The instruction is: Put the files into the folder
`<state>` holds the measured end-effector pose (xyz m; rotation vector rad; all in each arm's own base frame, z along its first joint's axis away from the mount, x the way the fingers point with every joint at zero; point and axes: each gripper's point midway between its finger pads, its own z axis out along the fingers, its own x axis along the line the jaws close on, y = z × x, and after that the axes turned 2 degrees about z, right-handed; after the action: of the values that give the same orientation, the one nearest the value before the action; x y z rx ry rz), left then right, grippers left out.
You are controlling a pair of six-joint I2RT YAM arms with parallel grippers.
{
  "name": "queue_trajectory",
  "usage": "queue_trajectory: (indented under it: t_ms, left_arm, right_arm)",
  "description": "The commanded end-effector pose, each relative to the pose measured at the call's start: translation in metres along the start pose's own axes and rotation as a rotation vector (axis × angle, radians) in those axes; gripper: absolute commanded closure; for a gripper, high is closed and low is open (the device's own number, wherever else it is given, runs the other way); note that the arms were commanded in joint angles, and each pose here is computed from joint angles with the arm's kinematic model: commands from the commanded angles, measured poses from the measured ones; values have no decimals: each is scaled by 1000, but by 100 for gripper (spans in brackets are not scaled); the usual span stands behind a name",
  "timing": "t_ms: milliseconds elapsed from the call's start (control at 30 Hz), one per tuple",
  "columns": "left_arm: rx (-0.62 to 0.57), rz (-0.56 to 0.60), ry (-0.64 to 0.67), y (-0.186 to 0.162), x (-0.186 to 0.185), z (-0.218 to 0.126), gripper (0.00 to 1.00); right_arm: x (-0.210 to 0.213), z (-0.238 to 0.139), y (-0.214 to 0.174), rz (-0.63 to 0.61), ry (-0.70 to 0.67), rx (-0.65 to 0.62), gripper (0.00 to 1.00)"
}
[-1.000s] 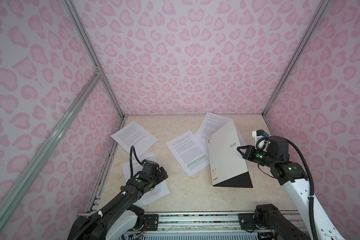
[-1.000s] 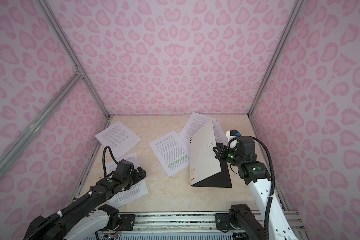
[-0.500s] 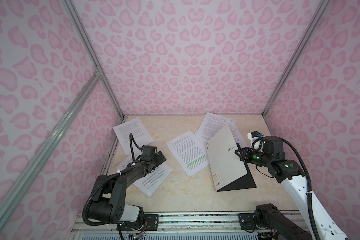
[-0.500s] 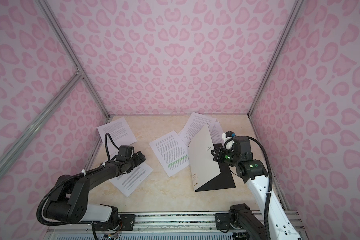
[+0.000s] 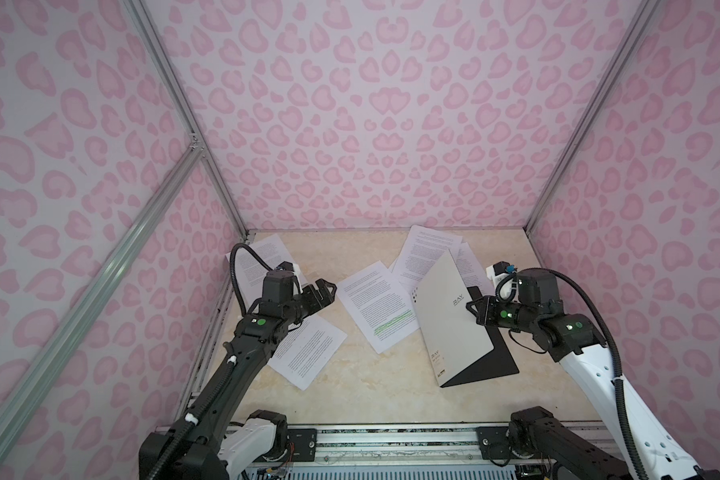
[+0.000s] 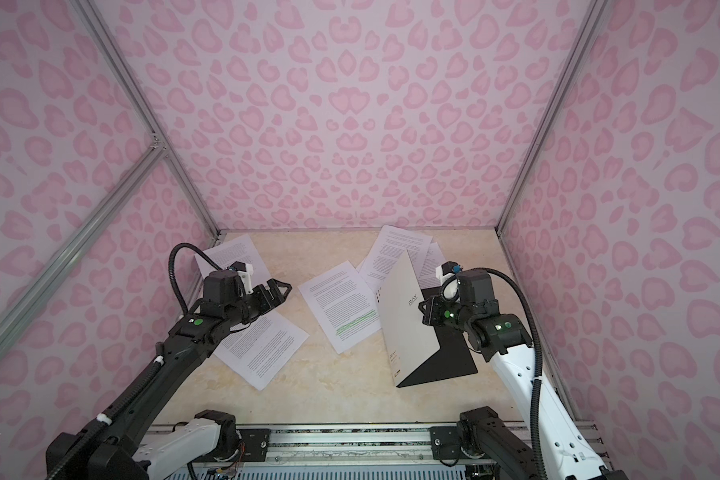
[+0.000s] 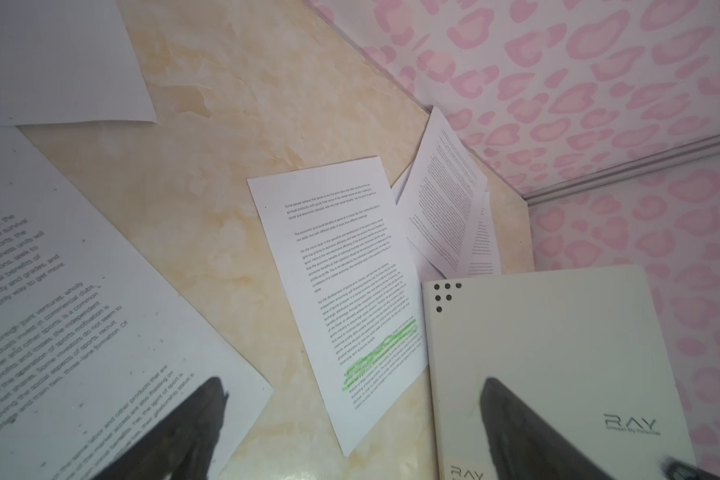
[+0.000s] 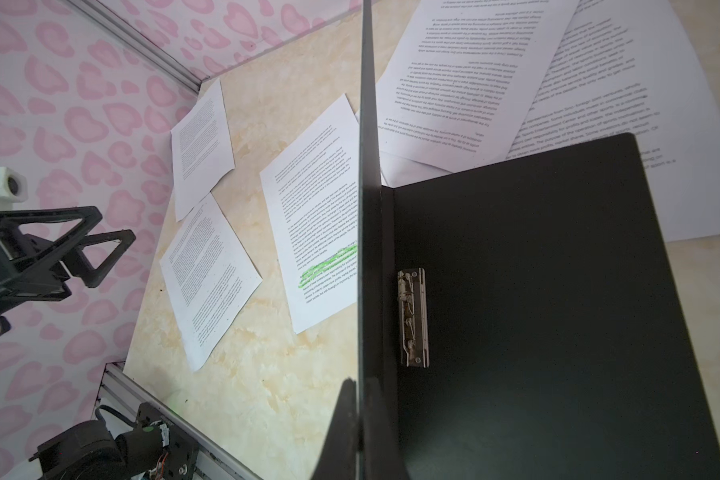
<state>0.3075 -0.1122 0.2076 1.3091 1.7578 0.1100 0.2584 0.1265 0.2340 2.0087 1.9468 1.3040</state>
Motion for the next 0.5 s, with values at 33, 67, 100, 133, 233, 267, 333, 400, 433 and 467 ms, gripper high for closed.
queue_trajectory:
  t_ms: [33,67,100,133,233,267,333,400,433,467]
  left_arm:
    - [85,89,40,-24,4,-32,3]
    - [86,103,44,-25,4,-36,3]
    - [87,116,47,-26,4,-41,3]
    - [87,127,47,-26,3,-44,3]
    - [102,157,52,-30,5,-47,3]
    - [111,169,55,-32,6,-47,3]
    - [130,190,63,-36,9,-47,3]
    - [147,211,64,-41,11,-47,3]
    - [151,219,67,-43,13,-47,3]
    - [152,229,68,-45,14,-47,3]
  right_arm:
    - [7,-5,-4,-7,-3,-10,100]
    - [10,-4,-5,2,7,-12,100]
    - [13,-4,-7,9,18,-16,100]
    - [16,-3,-8,14,27,-18,100]
    - [20,-3,-11,9,17,-40,100]
    - [18,-2,-12,15,6,-46,100]
    - [17,5,-18,33,4,-41,100]
    - [15,10,-24,40,-10,-41,100]
    - [14,11,-25,41,-23,-49,100]
    - [12,11,-27,44,-36,-59,100]
